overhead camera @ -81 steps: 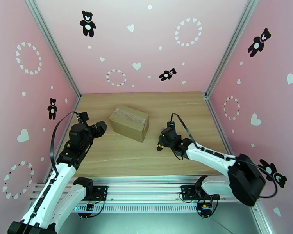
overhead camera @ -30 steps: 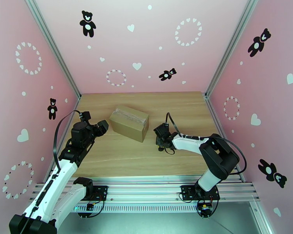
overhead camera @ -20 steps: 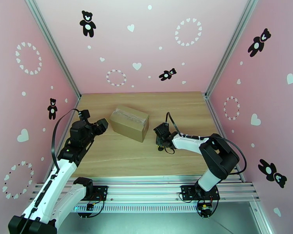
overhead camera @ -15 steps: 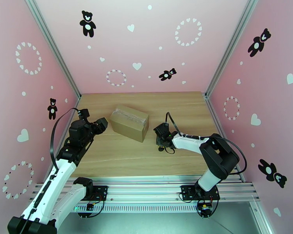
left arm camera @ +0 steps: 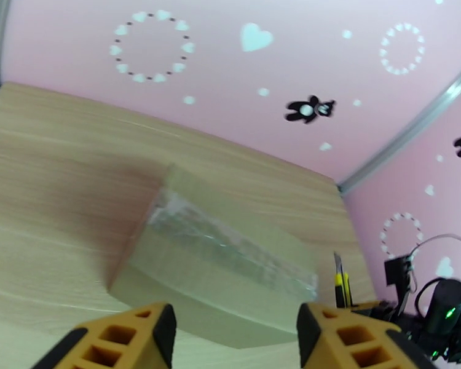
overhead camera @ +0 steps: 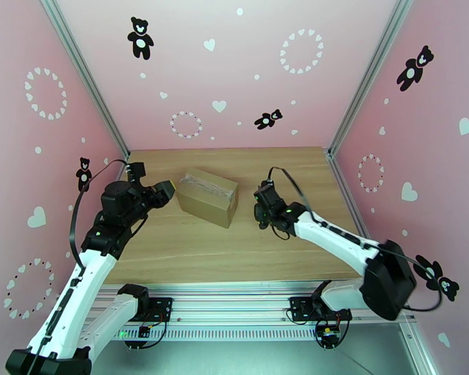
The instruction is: Unpack the express box
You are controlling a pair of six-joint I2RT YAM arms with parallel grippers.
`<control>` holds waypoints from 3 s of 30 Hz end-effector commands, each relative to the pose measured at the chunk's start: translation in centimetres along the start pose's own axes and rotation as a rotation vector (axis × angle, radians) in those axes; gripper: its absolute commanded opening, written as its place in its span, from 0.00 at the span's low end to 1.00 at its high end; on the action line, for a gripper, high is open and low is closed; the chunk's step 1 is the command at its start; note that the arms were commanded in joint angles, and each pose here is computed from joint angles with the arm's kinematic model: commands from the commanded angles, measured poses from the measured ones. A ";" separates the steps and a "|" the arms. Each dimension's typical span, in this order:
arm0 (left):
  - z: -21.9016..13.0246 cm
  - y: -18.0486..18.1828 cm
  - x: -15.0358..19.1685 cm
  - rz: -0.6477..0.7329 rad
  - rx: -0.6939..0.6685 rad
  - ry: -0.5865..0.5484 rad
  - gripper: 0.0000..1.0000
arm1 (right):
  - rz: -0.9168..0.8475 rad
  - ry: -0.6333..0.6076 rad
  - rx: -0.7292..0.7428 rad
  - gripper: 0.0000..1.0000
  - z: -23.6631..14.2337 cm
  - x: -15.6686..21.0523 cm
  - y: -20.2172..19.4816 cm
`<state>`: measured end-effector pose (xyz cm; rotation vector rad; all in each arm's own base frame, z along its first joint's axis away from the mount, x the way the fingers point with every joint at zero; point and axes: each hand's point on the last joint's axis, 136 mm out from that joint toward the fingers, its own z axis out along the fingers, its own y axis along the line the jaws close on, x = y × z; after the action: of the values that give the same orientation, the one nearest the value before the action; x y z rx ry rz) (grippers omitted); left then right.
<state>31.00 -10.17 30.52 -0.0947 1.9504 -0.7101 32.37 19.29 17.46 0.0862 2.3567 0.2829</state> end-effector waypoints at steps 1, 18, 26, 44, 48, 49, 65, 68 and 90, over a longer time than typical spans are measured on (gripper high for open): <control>0.5 -2.9 0.2 -0.006 0.148 0.065 0.58 | -0.110 -0.057 -0.063 0.00 -3.7 -3.3 1.2; 4.0 -13.7 1.2 0.014 0.480 0.187 0.53 | -0.289 -0.047 -0.470 0.00 -9.0 -7.4 10.2; 6.8 -17.4 2.7 0.026 0.540 0.256 0.53 | -0.323 -0.044 -0.540 0.00 -9.6 -8.0 12.6; 9.9 -17.4 2.7 0.025 0.493 0.262 0.53 | -0.341 -0.036 -0.590 0.00 -10.1 -7.7 14.1; 10.6 -17.1 2.8 0.014 0.472 0.263 0.52 | -0.342 -0.040 -0.600 0.00 -10.3 -7.7 14.2; 10.8 -17.1 2.8 0.011 0.468 0.265 0.52 | -0.343 -0.042 -0.602 0.00 -10.4 -7.7 14.3; 11.7 -17.6 2.9 -0.023 0.496 0.276 0.48 | -0.342 -0.059 -0.601 0.00 -10.4 -7.8 14.1; 11.8 -17.6 3.0 -0.027 0.501 0.283 0.47 | -0.341 -0.060 -0.606 0.00 -10.4 -7.8 14.3; 12.9 -18.1 3.8 -0.048 0.527 0.328 0.00 | -0.327 -0.066 -0.614 0.00 -9.9 -7.9 14.6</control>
<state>35.29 -31.78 33.48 0.3141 1.9805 -1.3280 30.85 29.96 31.97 -0.5671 2.1240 0.7670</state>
